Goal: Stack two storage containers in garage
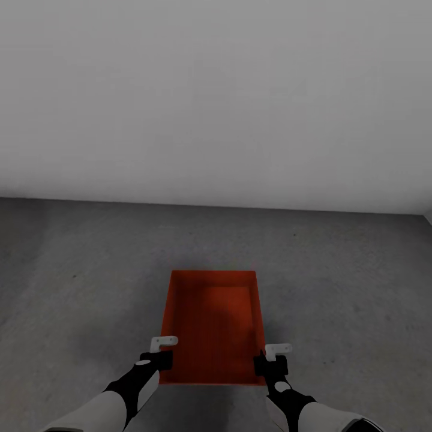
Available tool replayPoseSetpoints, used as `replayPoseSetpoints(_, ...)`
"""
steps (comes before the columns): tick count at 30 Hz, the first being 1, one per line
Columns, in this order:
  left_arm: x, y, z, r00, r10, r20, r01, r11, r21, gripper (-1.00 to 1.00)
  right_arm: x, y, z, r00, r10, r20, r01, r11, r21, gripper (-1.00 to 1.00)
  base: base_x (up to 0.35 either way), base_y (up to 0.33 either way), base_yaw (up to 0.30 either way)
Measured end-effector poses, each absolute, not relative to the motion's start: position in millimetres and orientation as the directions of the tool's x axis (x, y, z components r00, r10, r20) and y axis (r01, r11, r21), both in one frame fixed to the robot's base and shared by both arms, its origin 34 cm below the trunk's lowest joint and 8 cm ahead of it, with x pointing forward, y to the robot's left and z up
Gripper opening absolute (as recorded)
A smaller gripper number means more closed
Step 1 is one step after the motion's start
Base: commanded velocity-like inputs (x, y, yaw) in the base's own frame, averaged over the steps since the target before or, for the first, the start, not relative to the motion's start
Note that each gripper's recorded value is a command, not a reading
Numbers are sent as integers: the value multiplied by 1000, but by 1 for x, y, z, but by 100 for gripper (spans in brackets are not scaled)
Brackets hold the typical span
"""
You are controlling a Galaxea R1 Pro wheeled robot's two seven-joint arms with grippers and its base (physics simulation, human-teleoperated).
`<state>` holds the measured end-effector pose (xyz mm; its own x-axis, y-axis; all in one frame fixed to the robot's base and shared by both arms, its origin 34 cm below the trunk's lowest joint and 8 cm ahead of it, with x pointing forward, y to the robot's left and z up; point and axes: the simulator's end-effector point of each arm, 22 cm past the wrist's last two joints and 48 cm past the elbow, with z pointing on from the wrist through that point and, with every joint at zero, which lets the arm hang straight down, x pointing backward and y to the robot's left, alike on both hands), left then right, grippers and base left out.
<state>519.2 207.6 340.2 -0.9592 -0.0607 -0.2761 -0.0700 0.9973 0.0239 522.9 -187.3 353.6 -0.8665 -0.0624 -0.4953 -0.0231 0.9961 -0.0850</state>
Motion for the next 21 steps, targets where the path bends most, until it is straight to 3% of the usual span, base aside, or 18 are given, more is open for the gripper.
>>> replayPoseSetpoints(21, 514, 208, 300, -959, -61, -277, -70, 997, 24, -100, 518, -187, 313, -866, -63, -496, -23, 996, -85, -100, 0, 0, 0)
